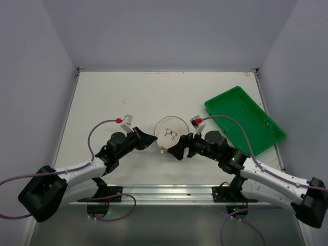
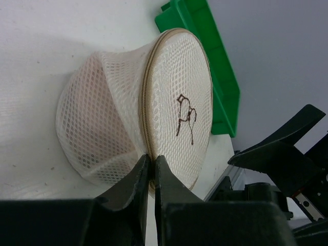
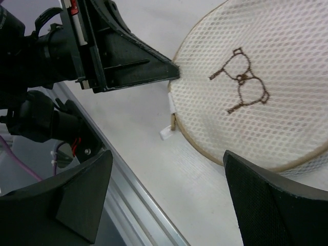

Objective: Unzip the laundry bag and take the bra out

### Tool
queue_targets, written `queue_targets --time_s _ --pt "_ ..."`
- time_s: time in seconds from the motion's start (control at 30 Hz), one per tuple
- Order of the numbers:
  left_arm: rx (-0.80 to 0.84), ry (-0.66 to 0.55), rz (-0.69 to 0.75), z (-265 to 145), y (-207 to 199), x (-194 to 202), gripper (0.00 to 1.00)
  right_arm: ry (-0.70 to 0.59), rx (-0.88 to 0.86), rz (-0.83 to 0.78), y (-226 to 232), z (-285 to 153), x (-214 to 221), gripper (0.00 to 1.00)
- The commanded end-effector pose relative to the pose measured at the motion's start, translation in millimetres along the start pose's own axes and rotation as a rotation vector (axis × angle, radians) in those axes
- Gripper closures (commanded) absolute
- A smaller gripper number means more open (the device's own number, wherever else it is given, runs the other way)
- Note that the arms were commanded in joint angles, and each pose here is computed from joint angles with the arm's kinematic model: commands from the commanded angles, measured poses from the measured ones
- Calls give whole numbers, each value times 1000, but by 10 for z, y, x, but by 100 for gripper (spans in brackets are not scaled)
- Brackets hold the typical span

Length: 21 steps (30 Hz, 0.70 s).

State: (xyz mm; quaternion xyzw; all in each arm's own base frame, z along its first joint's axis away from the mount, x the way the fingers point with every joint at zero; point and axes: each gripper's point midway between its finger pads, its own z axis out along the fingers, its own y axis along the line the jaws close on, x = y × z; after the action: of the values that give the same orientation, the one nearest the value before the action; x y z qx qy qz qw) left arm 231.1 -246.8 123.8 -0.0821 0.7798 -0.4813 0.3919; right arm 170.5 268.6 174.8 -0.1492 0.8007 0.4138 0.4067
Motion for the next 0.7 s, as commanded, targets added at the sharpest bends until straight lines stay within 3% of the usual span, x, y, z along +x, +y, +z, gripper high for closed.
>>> queue_targets --time_s 0.0,0.37,0.67 --pt "52 -10 3 10 -251 -89 99 -47 21 -40 184 56 -161 11" --pt "-40 -29 -35 -58 -216 -98 100 -26 124 22 315 311 85 48" --pt "-53 -10 -35 -61 -195 -24 100 -37 164 19 282 428 55 67"
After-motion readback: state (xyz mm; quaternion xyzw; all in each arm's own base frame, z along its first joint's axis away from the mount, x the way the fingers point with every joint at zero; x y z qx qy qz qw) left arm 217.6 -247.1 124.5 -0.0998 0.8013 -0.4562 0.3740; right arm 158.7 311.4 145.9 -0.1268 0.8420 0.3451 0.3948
